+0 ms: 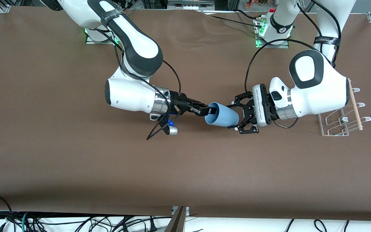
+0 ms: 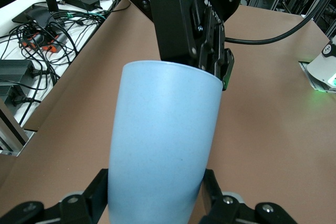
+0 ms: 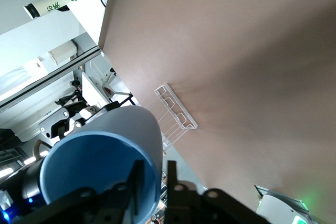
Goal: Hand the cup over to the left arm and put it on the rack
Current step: 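Open the right gripper and withdraw it while the left gripper holds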
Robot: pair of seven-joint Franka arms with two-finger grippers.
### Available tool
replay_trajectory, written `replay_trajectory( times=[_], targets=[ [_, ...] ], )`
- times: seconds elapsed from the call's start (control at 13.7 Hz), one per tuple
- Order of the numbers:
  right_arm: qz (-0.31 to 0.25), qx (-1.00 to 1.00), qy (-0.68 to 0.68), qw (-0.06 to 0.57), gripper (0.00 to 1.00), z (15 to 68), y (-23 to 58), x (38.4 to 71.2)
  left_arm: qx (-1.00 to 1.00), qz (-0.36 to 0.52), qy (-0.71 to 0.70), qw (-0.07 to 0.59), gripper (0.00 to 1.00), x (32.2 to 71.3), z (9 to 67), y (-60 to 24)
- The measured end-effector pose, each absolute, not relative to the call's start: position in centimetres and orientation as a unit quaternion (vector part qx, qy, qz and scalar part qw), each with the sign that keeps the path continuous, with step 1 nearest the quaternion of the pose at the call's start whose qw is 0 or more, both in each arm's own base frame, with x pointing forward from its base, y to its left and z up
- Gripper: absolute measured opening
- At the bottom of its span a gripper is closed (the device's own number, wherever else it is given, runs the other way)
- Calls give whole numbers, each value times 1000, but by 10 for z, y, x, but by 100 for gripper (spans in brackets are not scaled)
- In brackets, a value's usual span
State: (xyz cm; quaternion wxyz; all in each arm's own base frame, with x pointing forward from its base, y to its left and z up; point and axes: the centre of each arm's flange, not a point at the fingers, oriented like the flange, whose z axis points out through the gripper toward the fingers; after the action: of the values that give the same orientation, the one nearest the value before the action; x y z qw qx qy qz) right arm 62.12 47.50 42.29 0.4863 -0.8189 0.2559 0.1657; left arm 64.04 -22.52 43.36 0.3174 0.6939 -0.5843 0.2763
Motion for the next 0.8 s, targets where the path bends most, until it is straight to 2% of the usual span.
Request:
replay_trajectory(
  times=[0.22, 0.44, 0.51, 0.8],
  targets=[
    [164, -817, 259, 488, 62, 426, 465, 629, 691, 271, -586, 324, 75, 639, 433, -226],
    [185, -814, 254, 488, 95, 436, 428, 652, 692, 259, -582, 339, 75, 639, 434, -214],
    [191, -814, 251, 489, 100, 440, 410, 661, 695, 253, -578, 346, 75, 639, 436, -206],
    [177, -836, 214, 473, 100, 437, 348, 687, 711, 193, -585, 338, 75, 638, 436, -155]
  ],
)
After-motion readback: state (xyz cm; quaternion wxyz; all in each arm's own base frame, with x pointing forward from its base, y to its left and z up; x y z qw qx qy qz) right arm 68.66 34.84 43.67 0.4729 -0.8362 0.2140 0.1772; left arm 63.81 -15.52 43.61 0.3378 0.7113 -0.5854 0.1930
